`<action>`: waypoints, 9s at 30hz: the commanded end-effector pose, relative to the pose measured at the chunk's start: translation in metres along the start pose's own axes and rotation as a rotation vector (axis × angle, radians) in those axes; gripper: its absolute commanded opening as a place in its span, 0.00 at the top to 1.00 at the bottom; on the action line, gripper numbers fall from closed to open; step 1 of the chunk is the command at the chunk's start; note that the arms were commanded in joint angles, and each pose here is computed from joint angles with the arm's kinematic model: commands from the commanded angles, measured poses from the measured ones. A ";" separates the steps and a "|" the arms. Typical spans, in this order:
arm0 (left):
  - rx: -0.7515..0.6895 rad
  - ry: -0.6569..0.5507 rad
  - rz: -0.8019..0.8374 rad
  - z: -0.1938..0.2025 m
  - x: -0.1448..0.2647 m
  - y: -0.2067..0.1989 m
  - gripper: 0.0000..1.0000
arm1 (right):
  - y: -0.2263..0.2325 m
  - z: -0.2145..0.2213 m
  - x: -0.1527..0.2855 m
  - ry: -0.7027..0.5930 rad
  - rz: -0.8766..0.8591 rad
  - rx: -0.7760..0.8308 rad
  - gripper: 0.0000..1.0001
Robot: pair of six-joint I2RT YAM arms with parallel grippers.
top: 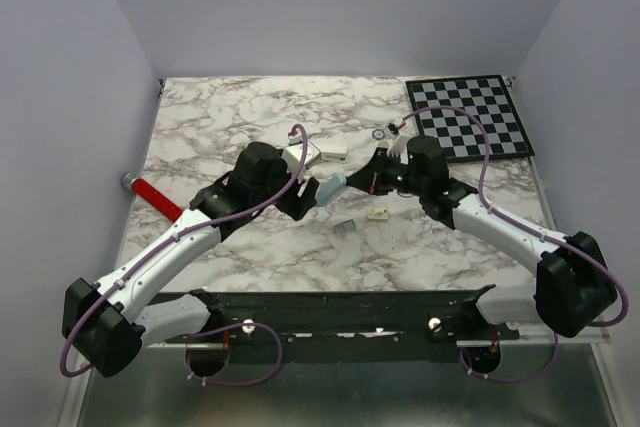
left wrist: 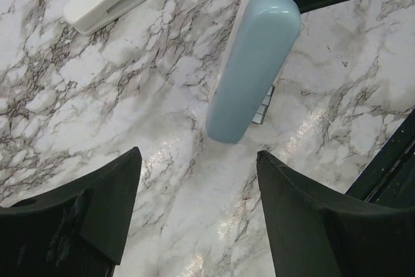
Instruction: Load the staples into the stapler
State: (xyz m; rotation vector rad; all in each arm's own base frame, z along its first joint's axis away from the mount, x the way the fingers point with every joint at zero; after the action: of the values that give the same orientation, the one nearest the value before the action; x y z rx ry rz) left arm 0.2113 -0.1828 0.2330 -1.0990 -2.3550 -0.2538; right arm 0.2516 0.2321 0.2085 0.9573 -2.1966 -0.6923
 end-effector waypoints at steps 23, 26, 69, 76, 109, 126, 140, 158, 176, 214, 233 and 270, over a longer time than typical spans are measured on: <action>-0.004 -0.033 0.070 -0.075 -0.059 -0.009 0.18 | 0.008 -0.025 0.001 -0.049 0.101 0.101 0.99; -0.024 0.004 0.100 -0.073 -0.062 -0.010 0.20 | 0.008 -0.025 0.002 -0.050 0.101 0.098 0.99; 0.422 -0.504 -0.180 -0.029 0.042 0.035 1.00 | 0.034 -0.078 0.065 -0.339 -0.348 -0.235 0.99; 0.665 -0.584 -0.176 -0.017 0.038 0.032 1.00 | 0.030 -0.078 0.064 -0.352 -0.308 -0.184 0.99; -0.074 0.083 0.072 -0.087 -0.020 -0.015 0.19 | 0.017 -0.042 0.025 -0.147 -0.014 -0.004 0.99; -0.181 0.320 0.068 -0.062 -0.046 -0.025 0.40 | 0.017 -0.037 0.014 -0.103 -0.021 -0.027 0.99; -0.200 0.314 -0.018 -0.066 -0.056 -0.017 0.46 | 0.019 -0.036 0.013 -0.094 -0.029 -0.025 0.99; -0.186 0.385 0.062 -0.047 -0.069 -0.024 0.57 | 0.020 -0.033 0.015 -0.090 -0.038 -0.038 0.99; -0.162 0.526 0.028 -0.005 -0.063 -0.010 0.82 | 0.005 -0.021 0.015 -0.084 0.019 -0.048 0.56; -0.046 0.989 0.014 0.077 -0.113 0.014 0.48 | -0.045 0.015 0.042 -0.019 0.338 0.093 0.43; 0.326 0.038 -0.478 -0.031 0.021 0.096 0.01 | -0.001 0.006 0.001 0.214 -0.013 0.740 0.11; 0.394 -0.563 -1.036 0.048 0.122 0.107 0.01 | 0.004 0.106 -0.151 0.787 -0.297 1.181 0.46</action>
State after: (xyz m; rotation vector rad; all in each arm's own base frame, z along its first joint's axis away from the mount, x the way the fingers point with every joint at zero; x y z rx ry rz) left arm 0.2063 -0.0149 0.2494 0.3613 -3.0625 0.1935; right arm 0.2564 0.3698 0.1006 1.7134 -1.6573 0.8936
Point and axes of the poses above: each gripper's point midway between its finger pads, its own x axis back along the fingers, its own y axis along the line the jaws close on, z = x × y, the point moved 7 cm from there along x, back along the fingers
